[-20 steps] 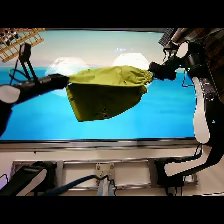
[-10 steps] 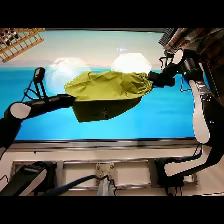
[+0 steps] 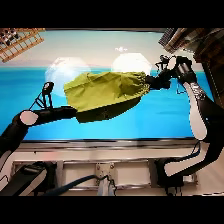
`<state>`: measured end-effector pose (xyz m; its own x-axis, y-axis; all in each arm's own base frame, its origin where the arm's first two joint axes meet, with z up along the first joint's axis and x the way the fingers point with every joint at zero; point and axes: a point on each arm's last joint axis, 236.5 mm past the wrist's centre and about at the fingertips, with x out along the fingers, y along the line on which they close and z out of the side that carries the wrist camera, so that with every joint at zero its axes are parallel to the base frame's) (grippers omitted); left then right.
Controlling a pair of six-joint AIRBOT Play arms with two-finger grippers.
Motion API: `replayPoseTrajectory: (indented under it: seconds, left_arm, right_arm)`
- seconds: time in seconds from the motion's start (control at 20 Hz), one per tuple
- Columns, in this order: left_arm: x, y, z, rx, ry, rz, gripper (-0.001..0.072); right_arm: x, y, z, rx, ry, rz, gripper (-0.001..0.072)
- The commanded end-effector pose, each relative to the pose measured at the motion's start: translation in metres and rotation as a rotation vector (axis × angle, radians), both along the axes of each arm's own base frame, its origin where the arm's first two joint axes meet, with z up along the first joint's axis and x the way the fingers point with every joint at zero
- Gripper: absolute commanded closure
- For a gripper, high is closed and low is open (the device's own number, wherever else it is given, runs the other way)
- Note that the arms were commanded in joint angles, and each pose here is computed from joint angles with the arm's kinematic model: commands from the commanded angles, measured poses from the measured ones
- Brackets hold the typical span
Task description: Fold the clothes and pants, and hang the long-sleeved shirts on hangers.
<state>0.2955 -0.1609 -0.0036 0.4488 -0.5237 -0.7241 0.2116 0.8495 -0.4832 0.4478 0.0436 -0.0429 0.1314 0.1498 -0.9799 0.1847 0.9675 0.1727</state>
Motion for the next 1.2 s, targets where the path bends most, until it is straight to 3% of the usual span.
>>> replayPoseTrajectory:
  seconds: [0.0,0.05,0.1,0.15,0.3,0.4,0.45,0.5,0.65,0.85,1.15]
  left_arm:
    - [-0.011,-0.003,-0.008,-0.008,0.042,-0.015,0.0597]
    - [-0.018,-0.007,-0.008,-0.026,0.072,-0.031,0.0427]
    - [-0.029,-0.013,-0.009,-0.048,0.114,-0.057,0.0334]
    - [-0.041,-0.018,-0.01,-0.06,0.155,-0.087,0.0314]
    - [-0.056,-0.021,0.0,-0.072,0.167,-0.131,0.0316]
    - [-0.049,-0.021,0.02,-0.088,0.083,-0.112,0.0316]
    - [-0.045,-0.021,0.031,-0.105,0.04,-0.096,0.0316]
    - [-0.041,-0.023,0.043,-0.132,-0.003,-0.078,0.0316]
    - [-0.036,-0.031,0.074,-0.233,-0.07,-0.04,0.0318]
    - [-0.039,-0.034,0.091,-0.273,-0.107,-0.038,0.0319]
    - [-0.037,-0.033,0.095,-0.274,-0.125,-0.031,0.032]
  right_arm:
    - [0.003,0.001,-0.003,0.003,-0.011,0.005,0.0511]
    - [0.001,0.001,-0.003,0.004,-0.001,0.009,0.0334]
    - [-0.003,0.0,-0.001,0.003,0.01,0.012,0.0299]
    - [-0.004,-0.001,0.003,-0.004,0.009,0.014,0.0298]
    - [0.006,-0.009,0.027,-0.044,-0.074,0.048,0.0298]
    - [0.027,0.0,0.049,0.003,-0.17,0.078,0.0292]
    - [0.037,0.01,0.06,0.043,-0.22,0.123,0.0225]
    - [0.049,0.015,0.071,0.06,-0.286,0.188,0.009]
    - [0.072,0.022,0.083,0.155,-0.349,0.217,0.0005]
    - [0.092,0.011,0.076,0.385,-0.354,0.148,0.0006]
    - [0.085,0.016,0.034,0.451,-0.273,0.22,0.0006]
